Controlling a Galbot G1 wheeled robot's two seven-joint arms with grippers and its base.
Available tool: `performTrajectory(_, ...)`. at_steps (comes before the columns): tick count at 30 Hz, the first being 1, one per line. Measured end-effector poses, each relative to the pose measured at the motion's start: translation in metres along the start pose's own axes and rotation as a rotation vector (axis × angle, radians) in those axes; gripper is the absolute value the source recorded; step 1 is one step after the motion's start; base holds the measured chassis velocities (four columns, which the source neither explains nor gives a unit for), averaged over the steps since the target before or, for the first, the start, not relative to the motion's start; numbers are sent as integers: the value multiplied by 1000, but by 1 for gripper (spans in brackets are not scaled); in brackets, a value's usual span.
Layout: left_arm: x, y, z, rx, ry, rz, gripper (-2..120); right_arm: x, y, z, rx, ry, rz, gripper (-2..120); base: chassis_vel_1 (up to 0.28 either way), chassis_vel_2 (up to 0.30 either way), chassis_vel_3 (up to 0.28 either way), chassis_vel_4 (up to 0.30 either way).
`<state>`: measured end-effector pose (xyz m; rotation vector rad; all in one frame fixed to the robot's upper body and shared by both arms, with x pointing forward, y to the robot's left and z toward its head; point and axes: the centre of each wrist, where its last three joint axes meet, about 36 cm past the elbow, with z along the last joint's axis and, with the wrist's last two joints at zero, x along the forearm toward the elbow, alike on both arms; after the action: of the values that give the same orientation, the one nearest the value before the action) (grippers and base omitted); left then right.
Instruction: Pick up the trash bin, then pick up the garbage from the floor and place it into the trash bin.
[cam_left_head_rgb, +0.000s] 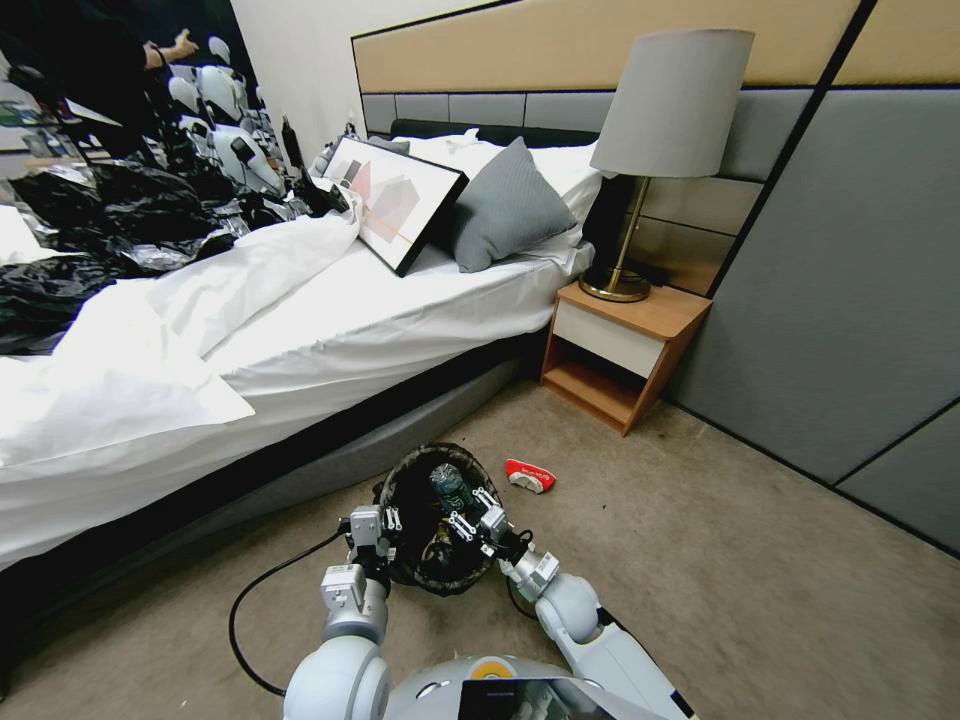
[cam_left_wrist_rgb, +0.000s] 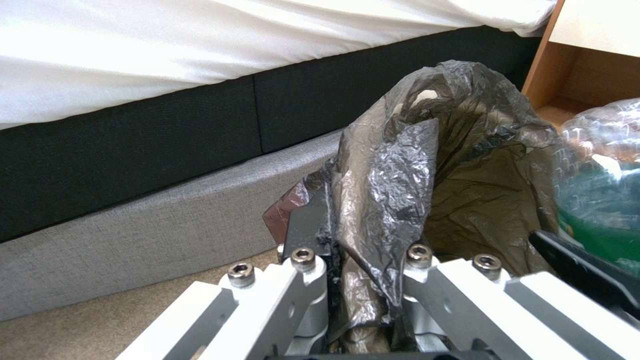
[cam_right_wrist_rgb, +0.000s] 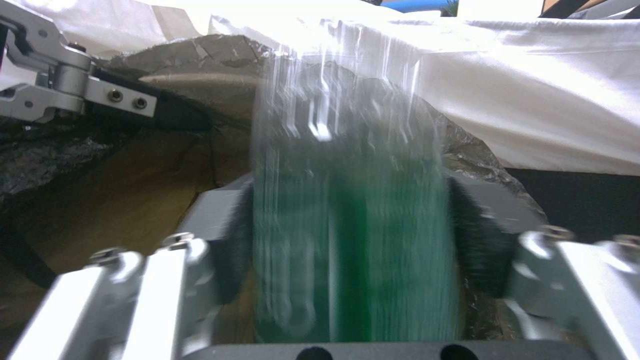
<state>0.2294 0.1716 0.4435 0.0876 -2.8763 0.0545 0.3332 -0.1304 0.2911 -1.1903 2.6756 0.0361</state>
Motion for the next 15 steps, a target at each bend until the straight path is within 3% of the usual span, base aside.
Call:
performTrajectory(8,0,0,0,1,0,0,6,2,0,-4,7,-5,-3,97,0,0,0,0)
performTrajectory(15,0,0,0,0,3,1,6,1,4,-11,12,-20,-13,100,0,0,0,0)
